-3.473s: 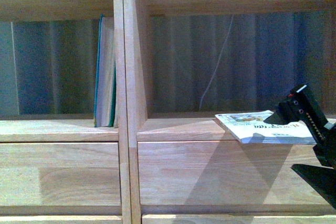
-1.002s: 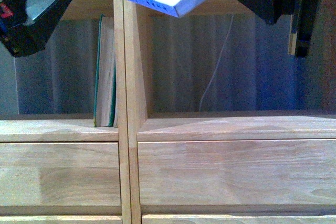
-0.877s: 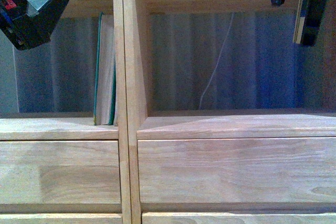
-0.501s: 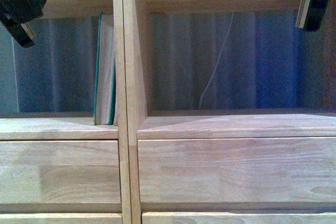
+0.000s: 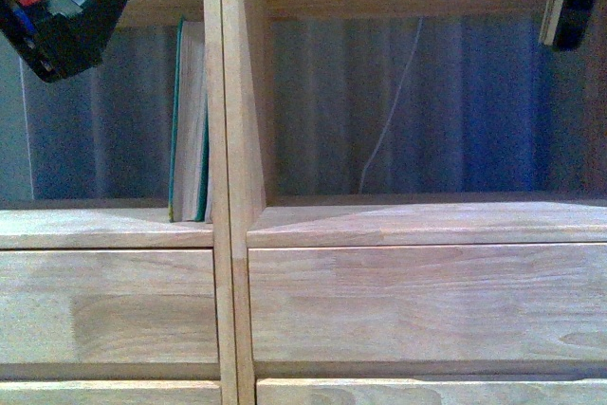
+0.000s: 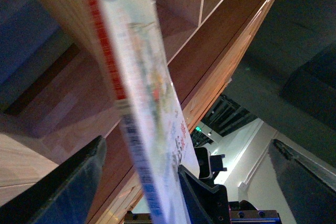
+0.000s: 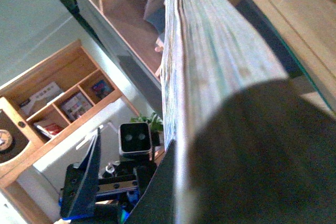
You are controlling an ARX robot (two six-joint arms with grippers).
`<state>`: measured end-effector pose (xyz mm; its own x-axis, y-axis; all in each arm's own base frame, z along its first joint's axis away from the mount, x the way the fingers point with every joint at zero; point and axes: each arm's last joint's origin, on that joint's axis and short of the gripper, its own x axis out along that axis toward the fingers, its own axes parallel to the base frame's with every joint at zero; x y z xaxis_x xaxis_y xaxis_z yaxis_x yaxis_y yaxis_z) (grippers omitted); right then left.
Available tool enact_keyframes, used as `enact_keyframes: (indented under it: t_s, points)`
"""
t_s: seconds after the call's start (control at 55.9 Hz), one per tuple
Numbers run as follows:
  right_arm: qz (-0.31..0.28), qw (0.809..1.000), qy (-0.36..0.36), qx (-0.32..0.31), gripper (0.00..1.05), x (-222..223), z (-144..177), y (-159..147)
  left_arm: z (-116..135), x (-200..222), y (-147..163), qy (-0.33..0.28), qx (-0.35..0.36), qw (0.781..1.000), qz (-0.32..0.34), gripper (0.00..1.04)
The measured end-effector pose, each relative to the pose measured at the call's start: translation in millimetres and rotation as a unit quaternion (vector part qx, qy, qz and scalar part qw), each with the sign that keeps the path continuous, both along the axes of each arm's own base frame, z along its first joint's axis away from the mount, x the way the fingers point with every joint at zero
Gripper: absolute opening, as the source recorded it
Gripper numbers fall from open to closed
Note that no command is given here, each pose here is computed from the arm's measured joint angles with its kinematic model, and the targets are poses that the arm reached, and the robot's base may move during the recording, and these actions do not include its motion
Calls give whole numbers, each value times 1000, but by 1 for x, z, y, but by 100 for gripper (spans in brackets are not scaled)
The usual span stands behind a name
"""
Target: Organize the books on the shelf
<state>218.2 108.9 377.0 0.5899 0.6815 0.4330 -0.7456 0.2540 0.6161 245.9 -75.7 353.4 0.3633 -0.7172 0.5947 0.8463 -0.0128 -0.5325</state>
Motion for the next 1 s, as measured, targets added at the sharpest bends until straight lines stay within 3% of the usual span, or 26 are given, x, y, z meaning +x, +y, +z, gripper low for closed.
enact_keyframes:
  t_s: [0.609,1.002]
  points:
    - [31,999,-28,10,7,-20,17,4,0,-2,-5,0,-3,1000,-8,97]
    - [20,1000,-11,15,7,-17,7,-6,0,-4,-14,2,-4,1000,-26,39]
